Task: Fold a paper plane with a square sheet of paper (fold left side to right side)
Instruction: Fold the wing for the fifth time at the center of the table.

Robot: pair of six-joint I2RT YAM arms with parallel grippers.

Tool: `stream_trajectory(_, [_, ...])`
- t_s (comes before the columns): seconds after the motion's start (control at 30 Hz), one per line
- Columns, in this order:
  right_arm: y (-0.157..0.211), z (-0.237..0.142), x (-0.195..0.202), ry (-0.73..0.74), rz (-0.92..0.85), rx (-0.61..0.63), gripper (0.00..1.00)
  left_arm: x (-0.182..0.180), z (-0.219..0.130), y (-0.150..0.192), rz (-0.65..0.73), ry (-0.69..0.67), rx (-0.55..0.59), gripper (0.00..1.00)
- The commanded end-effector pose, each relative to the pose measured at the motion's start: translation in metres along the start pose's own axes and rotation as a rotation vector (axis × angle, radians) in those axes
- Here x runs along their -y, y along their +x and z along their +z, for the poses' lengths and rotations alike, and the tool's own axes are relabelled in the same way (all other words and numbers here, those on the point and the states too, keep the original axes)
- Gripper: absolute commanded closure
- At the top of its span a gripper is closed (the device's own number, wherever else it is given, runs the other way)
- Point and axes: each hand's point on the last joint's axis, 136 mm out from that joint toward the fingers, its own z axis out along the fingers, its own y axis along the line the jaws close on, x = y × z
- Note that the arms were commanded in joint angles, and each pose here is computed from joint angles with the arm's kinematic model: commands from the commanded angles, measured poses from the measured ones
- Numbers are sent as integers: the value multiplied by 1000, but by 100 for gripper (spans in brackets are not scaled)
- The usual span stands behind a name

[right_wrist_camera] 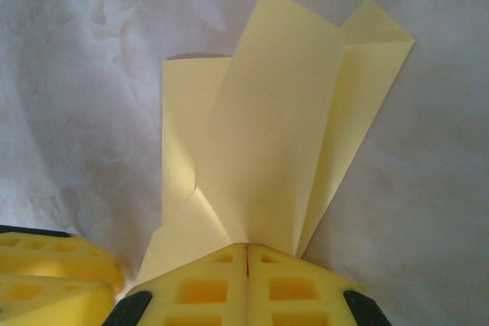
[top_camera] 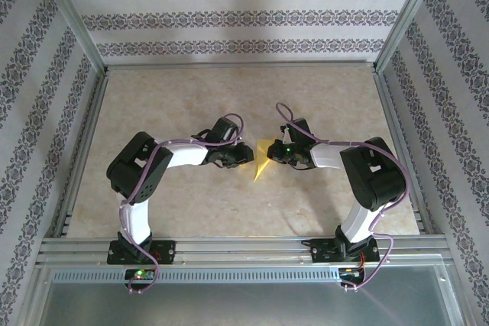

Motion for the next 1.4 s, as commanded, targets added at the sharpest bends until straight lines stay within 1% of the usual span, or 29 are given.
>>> stream_trajectory(0.0, [38,6,39,133,36,-107,100,8,-26,-3,42,-17,23,76])
stream_trajectory(0.07, [39,6,38,131,33,-107,100,17,-34,1,59,-2,3,77])
stream_trajectory(0.13, [39,7,37,128,29,-107,100,25,-39,7,72,19,-17,82])
stream_trajectory(0.27, [39,7,36,126,23,-109,100,46,-39,24,95,85,-94,88])
stream_trajectory(0.43, [41,7,36,129,23,-113,100,62,-25,44,126,102,-192,89])
stream_trajectory(0.57, [41,7,36,130,24,-114,100,66,-14,48,139,97,-224,90])
stream_trajectory(0.9, [41,5,34,131,17,-112,100,46,-1,42,152,-11,-219,90])
stream_trajectory(1.37, [42,7,35,137,14,-116,100,25,16,53,120,-30,-255,90])
